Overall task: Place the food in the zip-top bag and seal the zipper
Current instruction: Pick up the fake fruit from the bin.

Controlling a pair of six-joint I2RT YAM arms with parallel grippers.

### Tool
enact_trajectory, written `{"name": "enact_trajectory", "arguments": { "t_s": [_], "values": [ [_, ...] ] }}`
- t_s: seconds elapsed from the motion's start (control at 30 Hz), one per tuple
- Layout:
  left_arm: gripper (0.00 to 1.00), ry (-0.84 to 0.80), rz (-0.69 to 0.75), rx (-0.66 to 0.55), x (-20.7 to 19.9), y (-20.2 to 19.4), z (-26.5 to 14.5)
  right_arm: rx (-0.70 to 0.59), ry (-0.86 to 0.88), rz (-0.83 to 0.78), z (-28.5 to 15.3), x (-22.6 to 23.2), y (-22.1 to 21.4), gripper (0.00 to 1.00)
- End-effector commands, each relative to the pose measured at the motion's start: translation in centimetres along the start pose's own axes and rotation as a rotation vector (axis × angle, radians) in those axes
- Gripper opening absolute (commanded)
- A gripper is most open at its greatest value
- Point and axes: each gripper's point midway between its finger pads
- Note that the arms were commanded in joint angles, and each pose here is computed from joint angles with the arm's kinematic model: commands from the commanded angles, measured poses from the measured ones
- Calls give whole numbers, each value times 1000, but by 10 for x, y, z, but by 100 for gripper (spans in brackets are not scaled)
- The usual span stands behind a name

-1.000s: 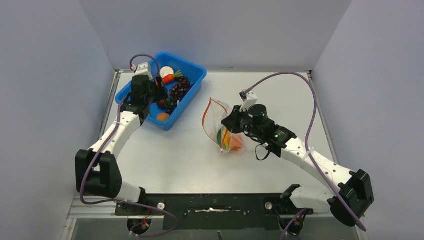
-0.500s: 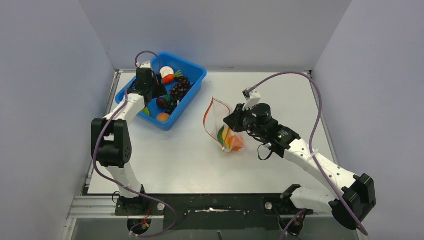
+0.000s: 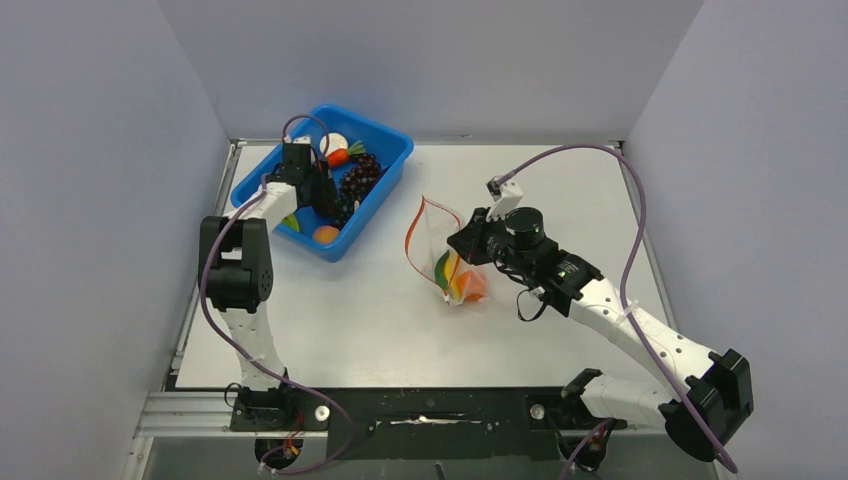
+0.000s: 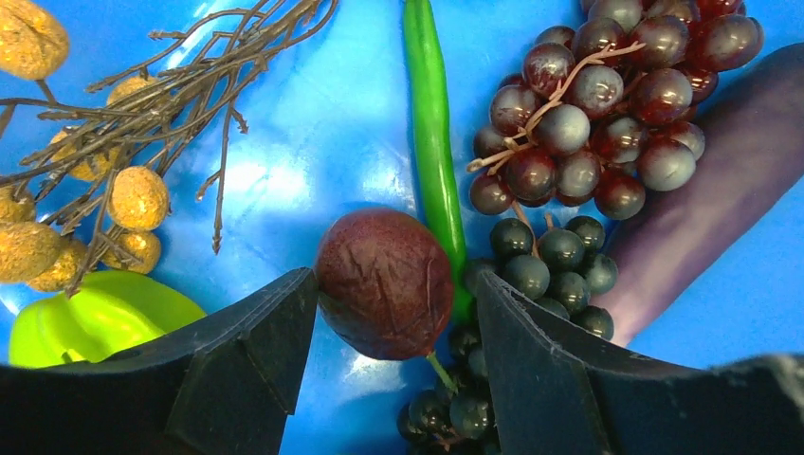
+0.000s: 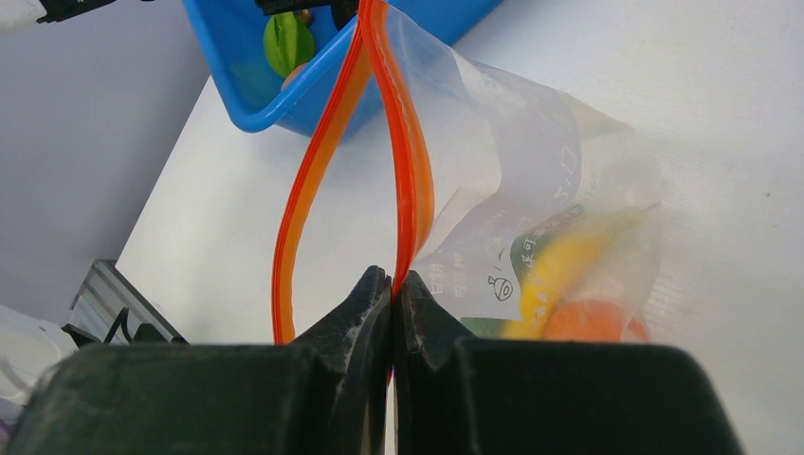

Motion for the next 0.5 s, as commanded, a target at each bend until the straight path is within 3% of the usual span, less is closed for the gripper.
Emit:
{"name": "enact_trajectory", "arguments": {
  "t_s": [0.0, 0.17, 0.47],
  "values": [
    [61, -16, 21, -17, -1, 16, 5, -87, 81, -18, -13, 28, 32, 0],
    [58, -9, 34, 19, 1, 7, 15, -100, 76, -19, -15, 27, 35, 0],
    [42, -10, 51, -14, 1, 22, -1, -93, 83, -12, -14, 29, 34, 0]
  ]
}}
Point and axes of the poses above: each gripper's point midway between its finger pads, its own z axis out along the fingers, its own x axis along the line the jaws close on, y = z × x, and after that the axes turned 13 degrees about z, right-handed
